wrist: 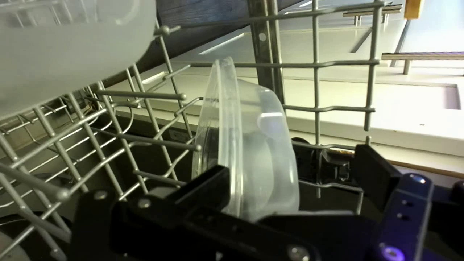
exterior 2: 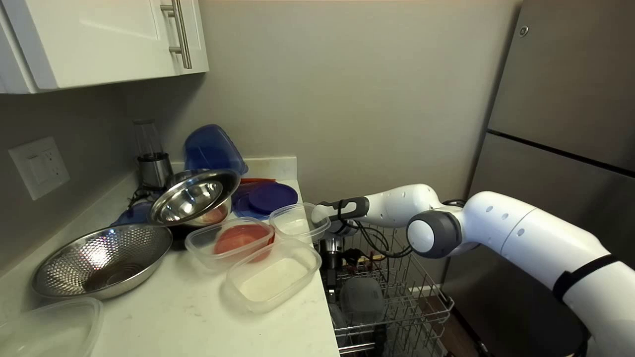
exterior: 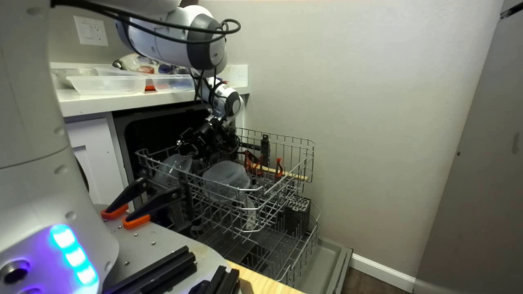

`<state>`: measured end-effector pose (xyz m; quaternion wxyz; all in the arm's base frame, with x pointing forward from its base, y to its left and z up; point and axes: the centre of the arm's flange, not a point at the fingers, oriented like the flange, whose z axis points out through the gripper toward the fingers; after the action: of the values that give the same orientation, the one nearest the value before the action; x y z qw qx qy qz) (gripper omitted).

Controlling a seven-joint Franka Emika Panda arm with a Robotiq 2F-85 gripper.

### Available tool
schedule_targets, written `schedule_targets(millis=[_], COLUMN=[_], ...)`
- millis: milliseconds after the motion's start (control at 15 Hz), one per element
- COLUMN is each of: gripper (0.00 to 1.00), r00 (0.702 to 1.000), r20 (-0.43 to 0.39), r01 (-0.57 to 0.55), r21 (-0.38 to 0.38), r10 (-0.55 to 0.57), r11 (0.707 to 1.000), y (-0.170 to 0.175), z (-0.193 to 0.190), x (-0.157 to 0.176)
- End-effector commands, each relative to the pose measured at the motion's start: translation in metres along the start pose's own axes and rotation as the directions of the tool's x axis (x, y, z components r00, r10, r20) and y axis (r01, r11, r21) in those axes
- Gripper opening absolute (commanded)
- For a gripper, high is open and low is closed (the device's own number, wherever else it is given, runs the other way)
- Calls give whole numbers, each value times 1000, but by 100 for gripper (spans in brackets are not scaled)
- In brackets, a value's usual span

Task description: Take out the bowl from the dishwashing rack

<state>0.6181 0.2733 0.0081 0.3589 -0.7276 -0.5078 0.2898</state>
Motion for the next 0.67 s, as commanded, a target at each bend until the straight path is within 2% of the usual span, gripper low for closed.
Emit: schedule_targets(millis=[0,333,600], gripper=[100,100,100], r00=[998,993,974], r20=[-5,14,20], r01=[70,118,222], r21=[17,17,66], r10=[-70,-118,-224], r11=[997,993,973], y=[2,0,-4], z=[-7,-7,-8], x=[18,20,18])
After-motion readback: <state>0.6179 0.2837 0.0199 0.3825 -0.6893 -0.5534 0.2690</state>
